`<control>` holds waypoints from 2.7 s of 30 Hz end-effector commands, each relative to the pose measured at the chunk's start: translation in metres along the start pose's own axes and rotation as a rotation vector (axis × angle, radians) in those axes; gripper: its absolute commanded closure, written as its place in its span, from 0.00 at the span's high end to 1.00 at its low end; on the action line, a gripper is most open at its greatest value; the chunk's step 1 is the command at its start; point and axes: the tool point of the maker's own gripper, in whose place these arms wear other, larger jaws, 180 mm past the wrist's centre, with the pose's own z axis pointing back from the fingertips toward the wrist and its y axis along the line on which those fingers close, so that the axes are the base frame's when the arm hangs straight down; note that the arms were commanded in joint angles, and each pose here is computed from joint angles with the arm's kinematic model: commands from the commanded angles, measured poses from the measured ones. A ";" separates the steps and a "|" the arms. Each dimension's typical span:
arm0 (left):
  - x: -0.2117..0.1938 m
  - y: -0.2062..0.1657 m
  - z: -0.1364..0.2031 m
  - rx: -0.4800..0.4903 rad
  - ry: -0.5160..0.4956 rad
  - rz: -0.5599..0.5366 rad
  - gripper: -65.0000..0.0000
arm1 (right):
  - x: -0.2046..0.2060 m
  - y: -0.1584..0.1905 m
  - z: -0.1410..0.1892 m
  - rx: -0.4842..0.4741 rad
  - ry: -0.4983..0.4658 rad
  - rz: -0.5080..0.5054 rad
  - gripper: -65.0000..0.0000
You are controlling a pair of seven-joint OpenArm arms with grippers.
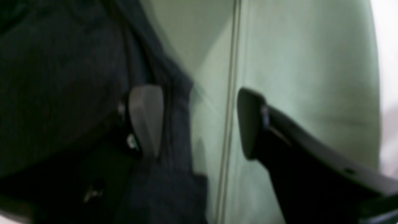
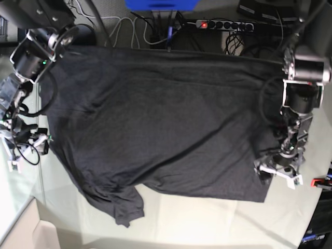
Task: Layout the t-shirt on the table in an organized manner, then fold the t-shirt properly
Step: 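Lower both grippers onto the shirt's side edges and grasp them, then lift the grasped edge with both grippers and fold it over the shirt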
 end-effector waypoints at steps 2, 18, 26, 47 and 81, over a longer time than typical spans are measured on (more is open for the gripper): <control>0.026 0.008 -0.004 0.020 -0.066 -0.031 0.82 | 0.016 -0.006 0.002 -0.005 -0.050 0.002 0.59; -0.001 0.009 0.000 0.001 -0.042 -0.162 0.82 | -0.003 0.007 -0.013 0.046 -0.024 -0.036 0.59; -0.029 0.012 0.006 0.002 0.004 -0.168 0.82 | -0.003 0.006 -0.013 0.045 -0.024 -0.036 0.59; -0.034 0.016 0.008 0.015 0.012 -0.152 0.00 | 0.025 0.032 -0.049 0.174 -0.140 -0.068 0.59; 0.005 0.010 0.012 -0.034 -0.073 -0.028 0.00 | -0.002 0.008 -0.030 0.118 -0.241 -0.043 0.00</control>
